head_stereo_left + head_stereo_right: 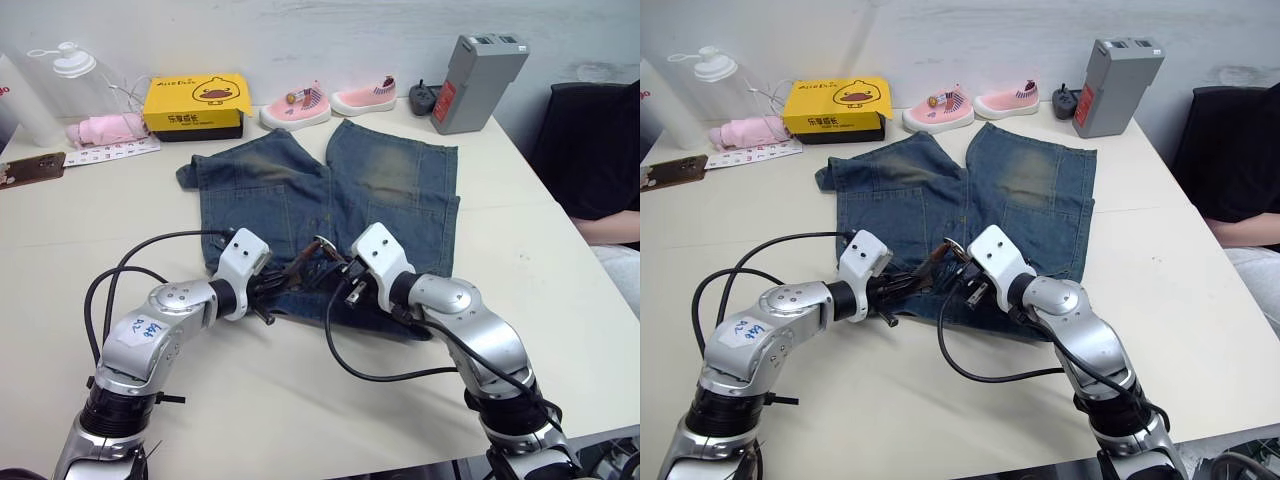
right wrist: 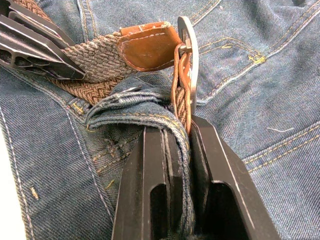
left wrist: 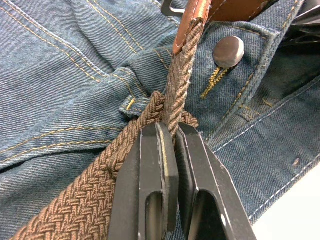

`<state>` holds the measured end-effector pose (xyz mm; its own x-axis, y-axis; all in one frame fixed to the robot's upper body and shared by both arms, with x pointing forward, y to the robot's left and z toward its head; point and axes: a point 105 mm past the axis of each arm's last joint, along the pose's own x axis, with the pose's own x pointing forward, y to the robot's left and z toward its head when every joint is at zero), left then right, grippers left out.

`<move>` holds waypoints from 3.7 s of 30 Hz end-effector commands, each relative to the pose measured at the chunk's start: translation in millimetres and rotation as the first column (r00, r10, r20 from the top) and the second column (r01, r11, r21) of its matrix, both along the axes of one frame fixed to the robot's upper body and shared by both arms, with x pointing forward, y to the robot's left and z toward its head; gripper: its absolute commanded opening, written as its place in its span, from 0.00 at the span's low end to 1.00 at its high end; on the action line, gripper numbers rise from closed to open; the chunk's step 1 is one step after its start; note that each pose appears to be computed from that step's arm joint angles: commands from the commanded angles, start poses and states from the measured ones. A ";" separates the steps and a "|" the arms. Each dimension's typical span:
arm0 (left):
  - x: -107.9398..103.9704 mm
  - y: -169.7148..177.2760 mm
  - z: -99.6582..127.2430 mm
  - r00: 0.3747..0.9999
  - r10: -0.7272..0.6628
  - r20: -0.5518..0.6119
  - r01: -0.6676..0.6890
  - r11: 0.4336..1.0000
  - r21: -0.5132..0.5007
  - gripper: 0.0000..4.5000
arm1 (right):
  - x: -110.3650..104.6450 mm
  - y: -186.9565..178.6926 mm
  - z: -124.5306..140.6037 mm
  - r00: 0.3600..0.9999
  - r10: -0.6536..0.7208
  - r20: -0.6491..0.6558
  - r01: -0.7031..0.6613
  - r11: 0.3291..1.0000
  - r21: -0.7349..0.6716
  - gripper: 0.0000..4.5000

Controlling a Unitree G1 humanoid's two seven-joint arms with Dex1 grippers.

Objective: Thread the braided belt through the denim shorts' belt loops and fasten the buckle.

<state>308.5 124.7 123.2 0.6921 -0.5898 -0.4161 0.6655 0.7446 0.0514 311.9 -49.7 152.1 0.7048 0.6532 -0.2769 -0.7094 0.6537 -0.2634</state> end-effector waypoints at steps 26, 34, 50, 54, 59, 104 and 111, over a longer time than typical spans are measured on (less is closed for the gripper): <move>11.8 -20.6 -17.2 0.997 -0.009 -0.078 0.013 0.998 0.056 0.00 | -32.1 28.7 -7.0 0.965 0.263 0.015 -0.257 0.950 -0.178 0.01; 2.8 -44.7 -5.0 0.990 -0.137 -0.041 0.138 0.990 0.018 0.00 | -20.3 24.5 -6.7 0.973 0.229 0.017 -0.221 0.956 -0.194 0.01; 4.5 -69.2 -0.6 0.977 -0.211 -0.022 0.210 0.977 -0.037 0.00 | -27.0 22.5 -26.4 0.937 0.347 0.032 -0.309 0.870 -0.384 0.01; -1.6 -72.2 -6.4 0.971 -0.236 -0.035 0.234 0.971 -0.037 0.00 | -19.2 22.8 -21.0 0.949 0.307 0.071 -0.261 0.892 -0.369 0.11; -0.8 -67.9 -10.7 0.974 -0.222 -0.045 0.220 0.975 -0.036 0.00 | -26.1 19.1 -15.2 0.943 0.325 0.065 -0.287 0.899 -0.330 0.59; -4.1 -65.9 -17.3 0.978 -0.205 -0.048 0.204 0.979 -0.025 0.00 | 25.7 -18.5 33.6 0.789 0.541 0.293 -0.251 0.717 -0.650 0.03; -2.1 -64.6 -14.6 0.978 -0.207 -0.034 0.206 0.978 -0.035 0.24 | 24.8 -20.1 32.7 0.801 0.524 0.289 -0.245 0.728 -0.641 0.00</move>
